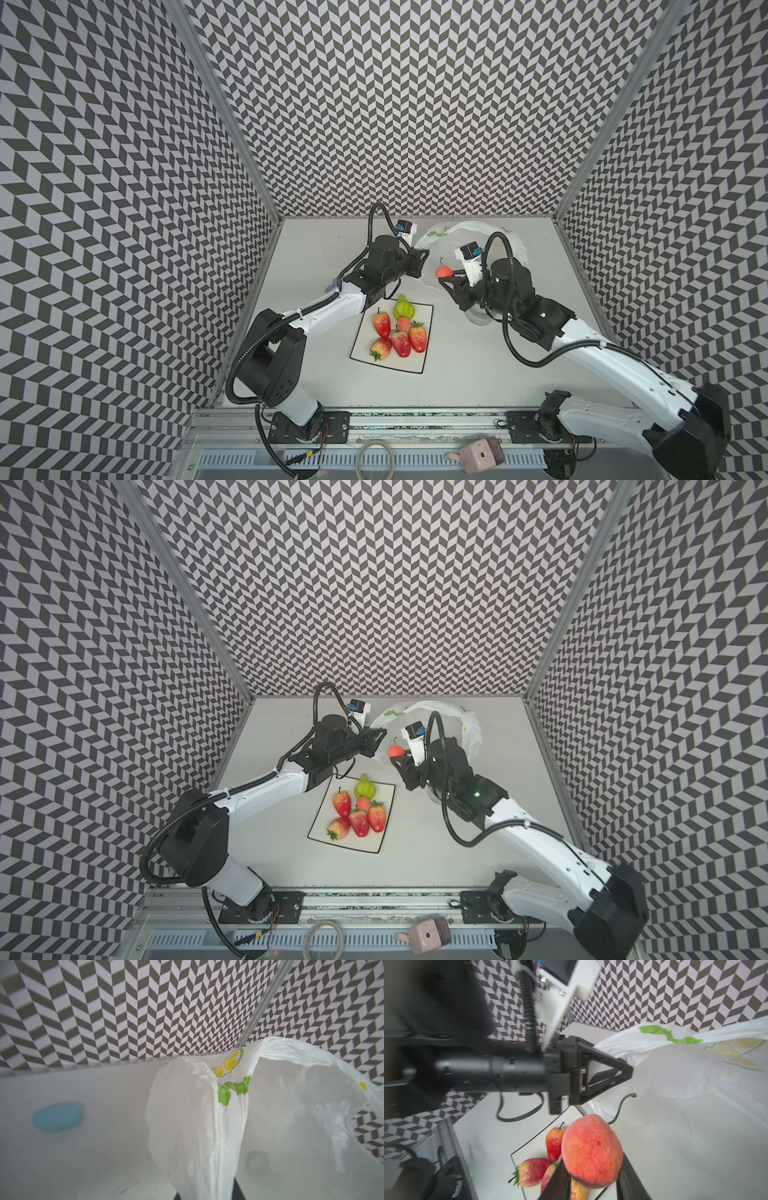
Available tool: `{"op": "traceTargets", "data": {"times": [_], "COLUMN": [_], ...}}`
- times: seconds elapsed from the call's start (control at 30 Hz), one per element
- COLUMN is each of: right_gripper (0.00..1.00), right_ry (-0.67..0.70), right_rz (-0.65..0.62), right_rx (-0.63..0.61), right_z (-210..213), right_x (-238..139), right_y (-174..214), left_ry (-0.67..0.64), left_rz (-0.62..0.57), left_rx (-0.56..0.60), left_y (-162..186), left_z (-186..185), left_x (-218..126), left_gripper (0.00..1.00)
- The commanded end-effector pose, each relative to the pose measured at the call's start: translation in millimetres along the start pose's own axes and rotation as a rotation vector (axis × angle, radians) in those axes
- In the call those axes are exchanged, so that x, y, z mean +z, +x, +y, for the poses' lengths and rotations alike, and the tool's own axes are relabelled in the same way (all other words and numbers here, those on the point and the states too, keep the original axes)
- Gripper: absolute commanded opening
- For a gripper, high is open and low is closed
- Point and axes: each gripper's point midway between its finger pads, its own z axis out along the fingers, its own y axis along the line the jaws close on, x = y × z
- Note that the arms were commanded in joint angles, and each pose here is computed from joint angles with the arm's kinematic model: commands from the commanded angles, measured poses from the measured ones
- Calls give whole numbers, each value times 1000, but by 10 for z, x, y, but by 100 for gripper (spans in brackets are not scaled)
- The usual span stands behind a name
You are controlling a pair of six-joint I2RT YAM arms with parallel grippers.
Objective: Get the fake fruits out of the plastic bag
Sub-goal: 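Carry the cherry over the paper sheet, lower it and open the right gripper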
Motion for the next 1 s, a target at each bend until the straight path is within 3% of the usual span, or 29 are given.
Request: {"op": "traceTargets", "data": {"times": [0.0,0.23,0.47,0.7,0.97], "right_gripper": [32,33,33,33,36], "right_ry": [41,-40,-134,-167,-178], "right_rz": [95,195,283,319,341], "right_rx": [30,-44,-192,-267,-307], "right_z": [24,422,788,983,1164], "right_x": [-135,-128,247,717,1132], "right_y": [337,721,1090,1232,1373], "left_ry": [29,115,125,61,-214], "left_rz": [-38,-88,-143,-201,-333], "left_rx": [25,59,96,105,99], "left_y": [-139,-375,-617,-820,-1127], "left_z": [-98,-333,-455,-413,-59], "left_x": [-125,-306,-584,-902,-1425], "left_gripper": [42,71,82,86,82]}}
